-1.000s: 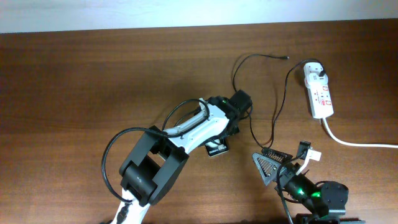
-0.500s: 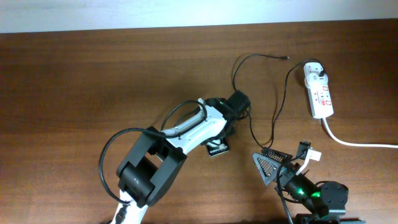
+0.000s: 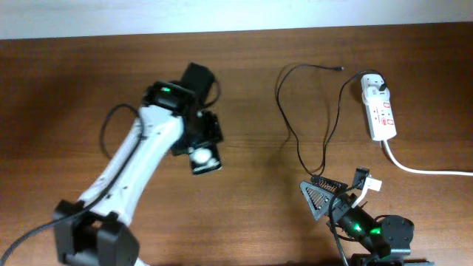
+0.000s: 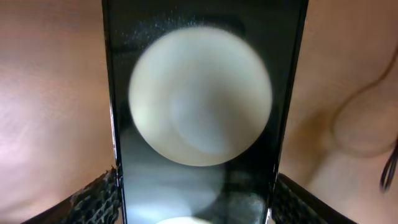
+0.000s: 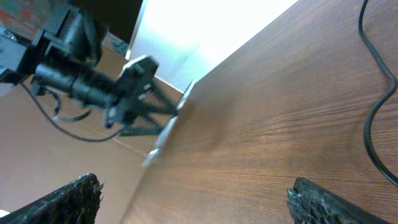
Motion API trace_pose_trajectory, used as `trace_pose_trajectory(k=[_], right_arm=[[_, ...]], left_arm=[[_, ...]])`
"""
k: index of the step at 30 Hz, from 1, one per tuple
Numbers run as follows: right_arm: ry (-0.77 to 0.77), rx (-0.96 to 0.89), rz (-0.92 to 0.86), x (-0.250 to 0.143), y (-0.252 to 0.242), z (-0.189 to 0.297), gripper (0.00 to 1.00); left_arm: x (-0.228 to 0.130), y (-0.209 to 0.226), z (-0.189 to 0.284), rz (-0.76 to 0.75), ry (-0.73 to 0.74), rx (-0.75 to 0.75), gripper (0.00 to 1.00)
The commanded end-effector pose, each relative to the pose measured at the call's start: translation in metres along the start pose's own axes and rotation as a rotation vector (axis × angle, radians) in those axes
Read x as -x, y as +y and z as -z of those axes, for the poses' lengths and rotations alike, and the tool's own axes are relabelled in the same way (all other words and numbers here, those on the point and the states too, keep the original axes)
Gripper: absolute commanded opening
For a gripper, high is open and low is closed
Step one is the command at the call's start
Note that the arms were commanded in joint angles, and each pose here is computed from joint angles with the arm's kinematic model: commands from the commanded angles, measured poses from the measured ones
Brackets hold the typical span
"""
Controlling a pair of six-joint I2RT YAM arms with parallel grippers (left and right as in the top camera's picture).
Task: Plug charger to phone and switch on socket
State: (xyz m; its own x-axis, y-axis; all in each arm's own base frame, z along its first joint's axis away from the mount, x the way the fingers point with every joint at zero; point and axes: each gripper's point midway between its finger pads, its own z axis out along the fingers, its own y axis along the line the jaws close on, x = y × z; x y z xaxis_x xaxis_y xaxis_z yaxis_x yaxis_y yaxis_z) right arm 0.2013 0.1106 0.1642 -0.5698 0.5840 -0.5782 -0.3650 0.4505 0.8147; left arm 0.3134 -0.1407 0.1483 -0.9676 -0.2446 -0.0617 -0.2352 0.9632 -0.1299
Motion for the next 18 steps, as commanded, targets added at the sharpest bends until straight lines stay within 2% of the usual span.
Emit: trace_pose_trajectory(k=[1,2,5,8,18], right_arm=[[0.007,0.001,0.012,-0.002,-0.001,0.000,0.99],[0.007,0.001,0.012,-0.002,-0.001,0.000,0.99],[0.007,0.001,0.012,-0.002,-0.001,0.000,0.99],[0.000,0.003,0.006,0.000,-0.001,0.000,0.99],[0.057,0.068,0.025,-0.008,0.015,0.002,0.98]], left_arm=[[-0.002,0.023,0.049,-0.044,0.001,-0.173,0.58],[-0.005,0.033,0.056,-0.006,0.032,-0.212,0.58],[-0.009,0.030,0.068,0.047,0.110,-0.386,0.58],[-0.011,0.023,0.076,0.071,0.141,-0.471,0.58],[0.008,0.016,0.077,0.120,0.079,-0.500,0.59]])
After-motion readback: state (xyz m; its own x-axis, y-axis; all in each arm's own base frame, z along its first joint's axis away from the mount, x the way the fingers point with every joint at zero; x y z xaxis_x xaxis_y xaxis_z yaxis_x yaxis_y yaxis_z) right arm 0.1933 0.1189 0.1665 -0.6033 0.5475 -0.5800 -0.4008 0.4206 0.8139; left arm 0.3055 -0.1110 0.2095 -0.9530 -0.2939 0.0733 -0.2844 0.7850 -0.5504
